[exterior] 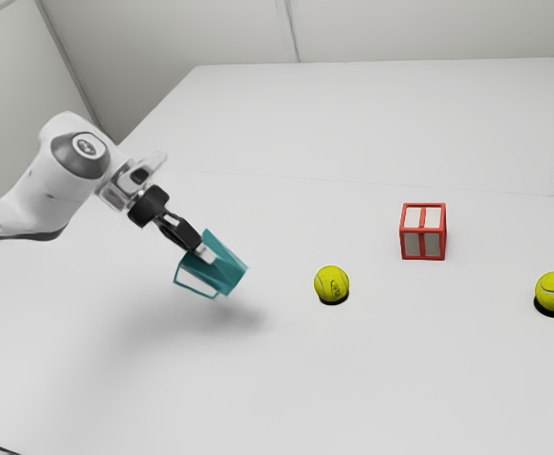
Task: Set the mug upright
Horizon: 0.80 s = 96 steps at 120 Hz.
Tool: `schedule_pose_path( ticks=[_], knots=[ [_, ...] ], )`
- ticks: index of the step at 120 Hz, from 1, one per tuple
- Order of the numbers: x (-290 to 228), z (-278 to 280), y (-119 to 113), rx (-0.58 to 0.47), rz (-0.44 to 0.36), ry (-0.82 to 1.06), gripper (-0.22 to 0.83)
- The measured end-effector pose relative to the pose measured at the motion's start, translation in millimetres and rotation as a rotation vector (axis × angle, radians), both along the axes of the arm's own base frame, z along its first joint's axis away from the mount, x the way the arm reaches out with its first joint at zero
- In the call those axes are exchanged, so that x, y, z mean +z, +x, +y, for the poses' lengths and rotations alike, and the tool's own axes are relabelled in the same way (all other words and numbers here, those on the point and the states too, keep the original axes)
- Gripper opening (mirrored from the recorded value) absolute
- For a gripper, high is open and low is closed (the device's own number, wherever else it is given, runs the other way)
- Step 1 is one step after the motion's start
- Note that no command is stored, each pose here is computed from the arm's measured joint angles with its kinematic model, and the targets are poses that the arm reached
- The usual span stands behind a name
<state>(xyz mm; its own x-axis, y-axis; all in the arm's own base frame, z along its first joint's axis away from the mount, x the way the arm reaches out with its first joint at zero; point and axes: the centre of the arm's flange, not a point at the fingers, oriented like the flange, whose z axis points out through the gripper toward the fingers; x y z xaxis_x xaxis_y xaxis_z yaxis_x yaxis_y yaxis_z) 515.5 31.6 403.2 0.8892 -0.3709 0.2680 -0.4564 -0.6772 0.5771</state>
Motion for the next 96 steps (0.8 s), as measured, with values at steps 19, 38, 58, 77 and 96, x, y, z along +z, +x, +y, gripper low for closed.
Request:
schedule_pose_path(
  ticks=[19,38,58,77,96],
  knots=[
    [25,3,22,-0.090,-0.075,0.267,-0.16],
    [19,1,35,-0.148,-0.107,0.470,-0.16],
    [5,-1,57,-0.177,-0.119,0.608,-0.16],
    [-11,-10,68,-0.183,-0.130,0.666,-0.17],
    [-7,-17,59,-0.178,-0.153,0.695,-0.17]
  ],
)
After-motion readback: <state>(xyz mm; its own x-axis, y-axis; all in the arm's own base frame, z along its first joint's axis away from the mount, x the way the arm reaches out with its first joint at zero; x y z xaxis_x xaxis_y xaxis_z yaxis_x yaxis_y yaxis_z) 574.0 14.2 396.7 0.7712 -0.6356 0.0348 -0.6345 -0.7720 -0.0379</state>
